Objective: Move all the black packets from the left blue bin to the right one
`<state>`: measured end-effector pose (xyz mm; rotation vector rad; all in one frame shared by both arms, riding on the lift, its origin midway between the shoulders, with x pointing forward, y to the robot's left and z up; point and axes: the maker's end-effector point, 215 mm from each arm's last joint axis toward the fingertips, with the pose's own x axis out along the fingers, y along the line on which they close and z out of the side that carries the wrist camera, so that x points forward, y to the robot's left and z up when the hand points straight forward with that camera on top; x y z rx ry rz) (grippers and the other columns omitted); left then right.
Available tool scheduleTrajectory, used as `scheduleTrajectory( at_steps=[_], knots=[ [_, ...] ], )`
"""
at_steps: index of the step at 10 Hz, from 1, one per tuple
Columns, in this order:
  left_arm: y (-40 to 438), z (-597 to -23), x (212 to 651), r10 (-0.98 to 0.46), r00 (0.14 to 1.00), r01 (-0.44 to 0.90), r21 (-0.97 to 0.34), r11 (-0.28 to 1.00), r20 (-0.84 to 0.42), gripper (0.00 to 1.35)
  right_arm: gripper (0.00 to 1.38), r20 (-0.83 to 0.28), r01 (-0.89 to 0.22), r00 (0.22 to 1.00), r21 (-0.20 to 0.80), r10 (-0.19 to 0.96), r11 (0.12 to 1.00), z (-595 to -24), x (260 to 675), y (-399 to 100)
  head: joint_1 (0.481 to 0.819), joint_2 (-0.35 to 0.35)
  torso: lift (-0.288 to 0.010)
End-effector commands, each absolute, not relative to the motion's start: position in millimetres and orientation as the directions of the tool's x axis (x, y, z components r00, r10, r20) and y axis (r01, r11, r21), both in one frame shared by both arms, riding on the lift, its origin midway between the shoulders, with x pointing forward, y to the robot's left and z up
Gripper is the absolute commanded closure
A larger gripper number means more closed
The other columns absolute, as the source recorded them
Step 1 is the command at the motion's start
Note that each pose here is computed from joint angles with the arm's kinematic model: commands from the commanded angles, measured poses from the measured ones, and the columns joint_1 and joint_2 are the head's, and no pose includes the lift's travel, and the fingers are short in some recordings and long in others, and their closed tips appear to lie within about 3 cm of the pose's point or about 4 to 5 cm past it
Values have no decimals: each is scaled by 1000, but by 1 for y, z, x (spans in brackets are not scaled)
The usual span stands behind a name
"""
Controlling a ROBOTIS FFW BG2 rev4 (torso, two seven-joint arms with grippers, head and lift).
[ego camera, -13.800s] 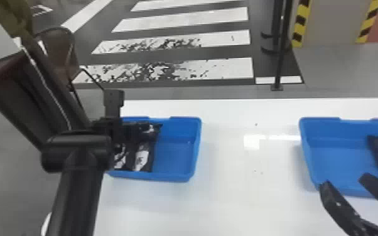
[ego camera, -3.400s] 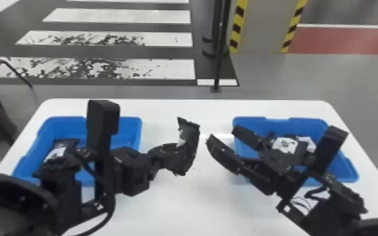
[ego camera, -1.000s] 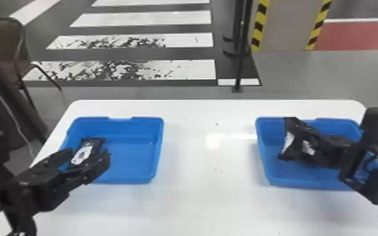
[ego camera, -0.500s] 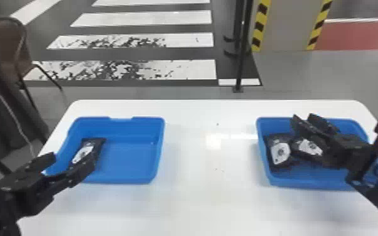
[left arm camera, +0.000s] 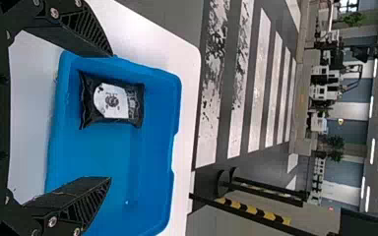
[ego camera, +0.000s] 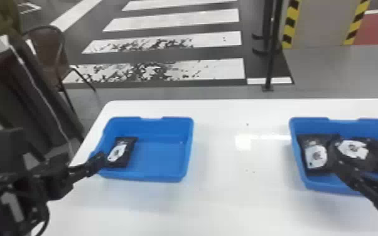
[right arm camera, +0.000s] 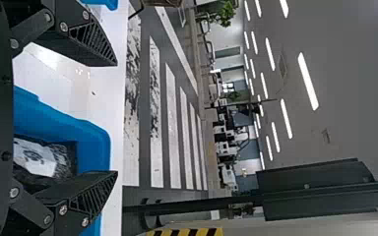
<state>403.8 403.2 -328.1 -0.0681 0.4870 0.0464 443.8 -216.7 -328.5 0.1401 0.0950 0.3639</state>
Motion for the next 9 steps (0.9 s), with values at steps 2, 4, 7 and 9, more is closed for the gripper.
scheduleTrajectory(
  at_steps=[2, 4, 7, 9],
  knots=[
    [427, -345, 436, 71, 850, -121, -62, 991, -522, 147, 260, -100, -385, 906, 208, 411, 899, -326, 395, -187, 695, 272, -140],
    [432, -367, 462, 70, 803, -143, -78, 987, -592, 145, 260, -116, -408, 891, 220, 439, 886, -326, 379, -178, 695, 315, -140],
    [424, -399, 501, 44, 737, -151, -101, 983, -675, 147, 262, -141, -431, 866, 277, 480, 859, -340, 370, -161, 695, 327, -140],
    [414, -424, 514, 25, 684, -152, -108, 983, -729, 145, 262, -144, -437, 858, 299, 493, 848, -345, 368, -155, 695, 329, -140]
  ],
)
